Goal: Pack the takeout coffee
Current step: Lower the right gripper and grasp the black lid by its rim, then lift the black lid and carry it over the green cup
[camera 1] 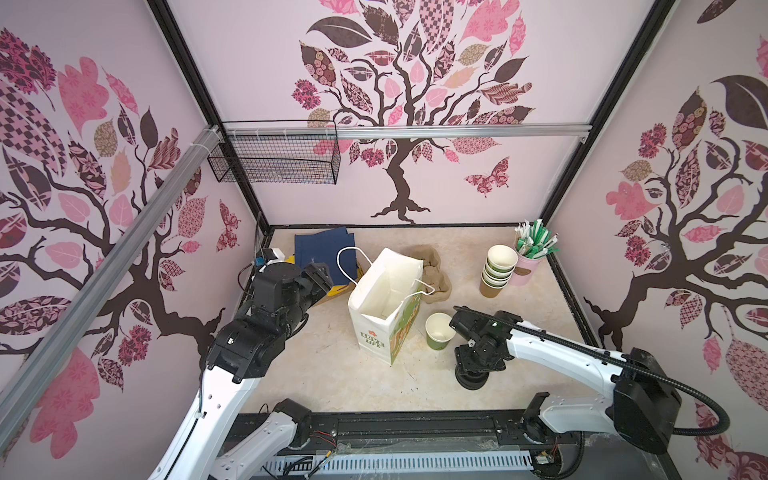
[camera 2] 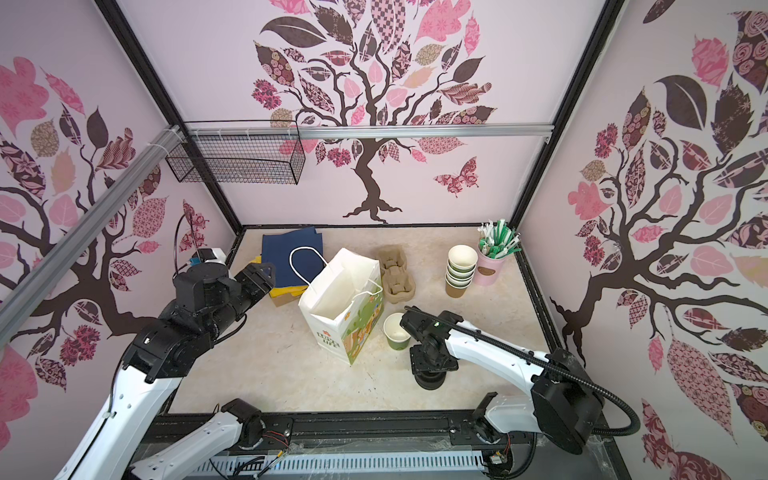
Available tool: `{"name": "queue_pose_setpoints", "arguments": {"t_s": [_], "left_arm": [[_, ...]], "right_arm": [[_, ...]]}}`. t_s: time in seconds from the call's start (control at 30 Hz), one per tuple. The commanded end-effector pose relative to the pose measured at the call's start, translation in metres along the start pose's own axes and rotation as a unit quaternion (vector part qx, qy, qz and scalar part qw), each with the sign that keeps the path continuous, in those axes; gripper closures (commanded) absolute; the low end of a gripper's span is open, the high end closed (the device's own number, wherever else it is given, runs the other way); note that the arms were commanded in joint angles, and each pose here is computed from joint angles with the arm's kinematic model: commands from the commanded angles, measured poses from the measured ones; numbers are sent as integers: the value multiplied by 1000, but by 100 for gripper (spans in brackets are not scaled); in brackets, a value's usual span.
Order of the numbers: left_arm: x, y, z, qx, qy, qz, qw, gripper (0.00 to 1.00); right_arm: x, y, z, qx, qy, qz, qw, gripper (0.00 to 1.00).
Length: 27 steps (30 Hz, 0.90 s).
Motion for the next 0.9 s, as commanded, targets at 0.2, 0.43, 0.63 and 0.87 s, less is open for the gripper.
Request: {"name": "queue_pose_setpoints", "arguments": {"t_s": [0.2,0.43,0.63,0.87], "left_arm": [[6,3,2,-3,2,-7,1000,34],[7,4,4,-1,1,-7,1000,34],[8,6,7,4,-4,-6,1000,33],[7,6,7,6,-7,-2,1000,32]], "right_arm": [[-2,-10,-2,-4,13,13,1000,32],[-3,-28,2,-22,44,-12,999,32],[-7,-42,2,-43,74,-17,996,32],[-18,-76,-2,-81,89,-4,993,33]]}}
Point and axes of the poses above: each gripper's point midway between its finger pads, its own y axis out along the fingers, its own x axis along the line the jaws close on, z = x × y, the point moved 3 cm from there along -y, back along the fingers, and after that the axes turned 6 degrees about -y, right-handed, at the moved point
